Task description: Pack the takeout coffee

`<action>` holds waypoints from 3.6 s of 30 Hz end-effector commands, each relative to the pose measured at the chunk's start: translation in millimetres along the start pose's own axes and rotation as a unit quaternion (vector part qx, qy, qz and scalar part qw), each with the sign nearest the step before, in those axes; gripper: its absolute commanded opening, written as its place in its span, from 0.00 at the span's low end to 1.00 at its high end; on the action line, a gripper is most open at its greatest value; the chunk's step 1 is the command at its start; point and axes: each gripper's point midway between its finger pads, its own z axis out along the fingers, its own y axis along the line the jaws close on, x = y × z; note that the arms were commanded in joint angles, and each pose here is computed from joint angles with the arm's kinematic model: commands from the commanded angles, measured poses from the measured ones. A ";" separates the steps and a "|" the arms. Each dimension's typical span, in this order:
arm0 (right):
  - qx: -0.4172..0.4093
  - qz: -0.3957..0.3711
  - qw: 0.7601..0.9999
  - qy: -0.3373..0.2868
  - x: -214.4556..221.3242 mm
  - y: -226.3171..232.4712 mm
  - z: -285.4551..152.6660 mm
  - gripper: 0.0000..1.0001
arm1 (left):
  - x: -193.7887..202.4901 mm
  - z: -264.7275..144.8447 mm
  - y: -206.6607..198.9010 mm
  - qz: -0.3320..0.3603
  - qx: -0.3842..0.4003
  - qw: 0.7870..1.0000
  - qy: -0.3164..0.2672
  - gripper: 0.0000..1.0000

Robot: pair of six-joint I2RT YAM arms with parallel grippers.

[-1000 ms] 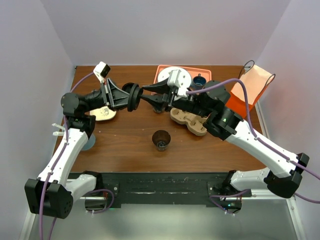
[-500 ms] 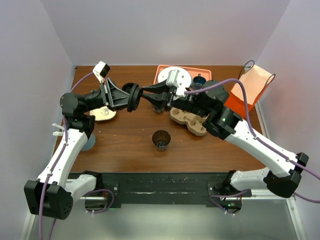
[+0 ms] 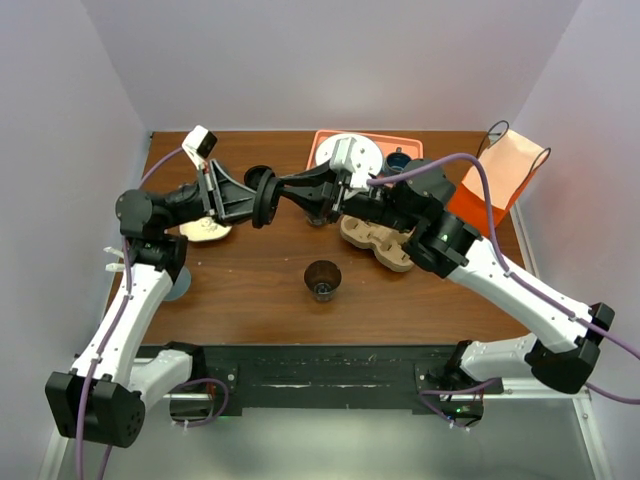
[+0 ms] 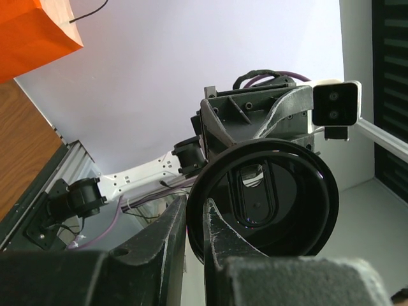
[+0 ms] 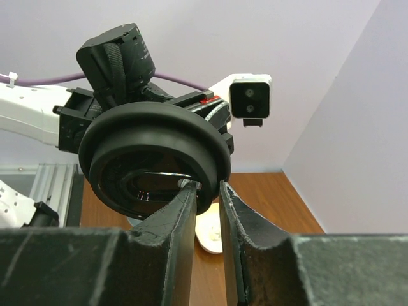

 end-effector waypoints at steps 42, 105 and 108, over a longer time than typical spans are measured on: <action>0.347 0.254 0.682 0.592 220.1 1.7 -159.4 0.00 | -84.3 -52.6 188.2 0.211 -0.417 0.875 -0.128 0.99; 0.277 0.262 0.595 0.707 325.3 30.4 -147.0 0.07 | -29.7 -80.0 217.2 0.184 -0.442 0.873 -0.089 0.88; 0.278 0.262 0.595 0.708 326.7 30.2 -146.6 0.07 | -28.8 -80.5 217.6 0.182 -0.443 0.873 -0.088 0.88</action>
